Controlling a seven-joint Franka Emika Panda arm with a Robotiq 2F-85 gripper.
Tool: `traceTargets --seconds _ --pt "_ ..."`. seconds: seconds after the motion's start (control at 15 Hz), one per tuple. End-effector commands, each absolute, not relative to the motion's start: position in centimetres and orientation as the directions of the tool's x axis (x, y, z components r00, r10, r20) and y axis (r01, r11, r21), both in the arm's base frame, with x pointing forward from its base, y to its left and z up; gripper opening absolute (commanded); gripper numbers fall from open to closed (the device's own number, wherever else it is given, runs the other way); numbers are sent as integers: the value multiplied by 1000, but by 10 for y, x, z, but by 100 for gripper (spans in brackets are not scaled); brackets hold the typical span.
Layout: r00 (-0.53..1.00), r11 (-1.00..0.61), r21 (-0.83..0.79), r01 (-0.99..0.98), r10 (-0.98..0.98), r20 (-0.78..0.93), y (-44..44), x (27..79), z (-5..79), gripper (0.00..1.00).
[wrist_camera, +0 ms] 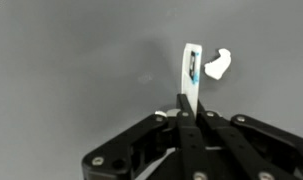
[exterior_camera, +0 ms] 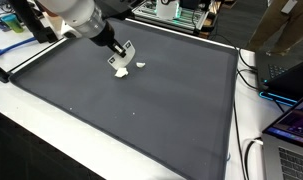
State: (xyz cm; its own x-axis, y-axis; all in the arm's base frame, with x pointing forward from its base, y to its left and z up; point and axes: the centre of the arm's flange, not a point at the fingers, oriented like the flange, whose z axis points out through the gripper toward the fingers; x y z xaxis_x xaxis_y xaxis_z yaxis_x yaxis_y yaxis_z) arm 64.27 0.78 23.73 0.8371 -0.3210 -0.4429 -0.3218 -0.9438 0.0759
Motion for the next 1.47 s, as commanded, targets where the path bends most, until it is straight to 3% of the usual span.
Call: traceTargets --seconds 0.0,0.33,0.67,0.73,1.4 --pt "860 -951 6 -310 -284 -424 8 587 245 1" --pt "924 -965 -114 -237 -187 -334 14 556 301 1" --pt "960 -975 -219 -26 36 -276 27 497 380 1" --pt "955 -984 -154 -86 -37 -296 25 544 351 4" --pt "961 -982 -187 -5 47 -273 30 500 377 1"
